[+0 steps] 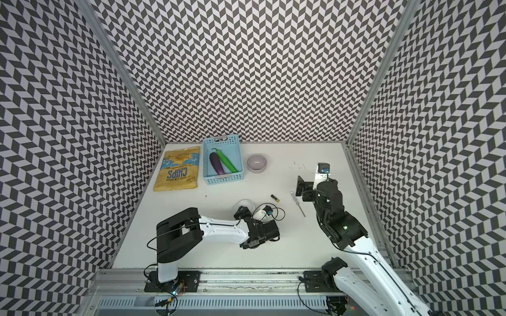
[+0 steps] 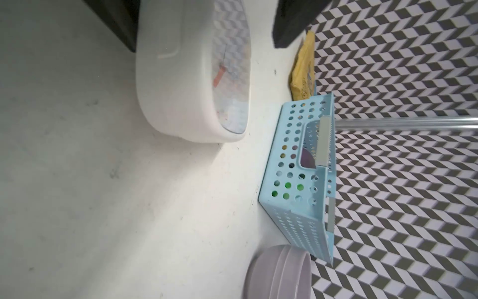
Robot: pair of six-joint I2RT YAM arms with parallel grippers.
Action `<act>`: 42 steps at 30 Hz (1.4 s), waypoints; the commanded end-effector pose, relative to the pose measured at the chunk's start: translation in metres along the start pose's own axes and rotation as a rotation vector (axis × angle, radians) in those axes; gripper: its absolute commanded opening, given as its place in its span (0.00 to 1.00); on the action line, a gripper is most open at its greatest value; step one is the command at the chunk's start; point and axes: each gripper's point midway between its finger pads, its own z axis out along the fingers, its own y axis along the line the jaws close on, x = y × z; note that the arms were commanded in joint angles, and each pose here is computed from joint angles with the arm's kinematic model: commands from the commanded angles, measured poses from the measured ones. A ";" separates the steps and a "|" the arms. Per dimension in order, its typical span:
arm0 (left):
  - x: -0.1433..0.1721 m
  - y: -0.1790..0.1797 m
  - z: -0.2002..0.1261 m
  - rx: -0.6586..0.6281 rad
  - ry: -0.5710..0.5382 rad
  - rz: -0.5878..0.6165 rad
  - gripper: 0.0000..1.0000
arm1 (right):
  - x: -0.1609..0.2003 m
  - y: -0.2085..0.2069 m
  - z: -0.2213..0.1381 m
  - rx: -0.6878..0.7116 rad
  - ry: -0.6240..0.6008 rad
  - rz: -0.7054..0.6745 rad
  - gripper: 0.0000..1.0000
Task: Remove the battery from the alarm
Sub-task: Adjust the alarm at the center of the board, then reset both arms
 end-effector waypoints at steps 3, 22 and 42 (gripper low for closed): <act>-0.042 -0.004 -0.034 0.258 -0.139 -0.164 1.00 | -0.010 -0.015 0.018 0.023 -0.028 0.058 1.00; 0.062 0.305 -0.013 0.140 -0.623 -1.225 1.00 | 0.055 -0.078 0.101 0.179 -0.273 -0.003 1.00; 0.168 0.294 0.096 -0.264 -0.507 -1.186 1.00 | 0.087 -0.077 0.122 0.054 -0.283 -0.048 1.00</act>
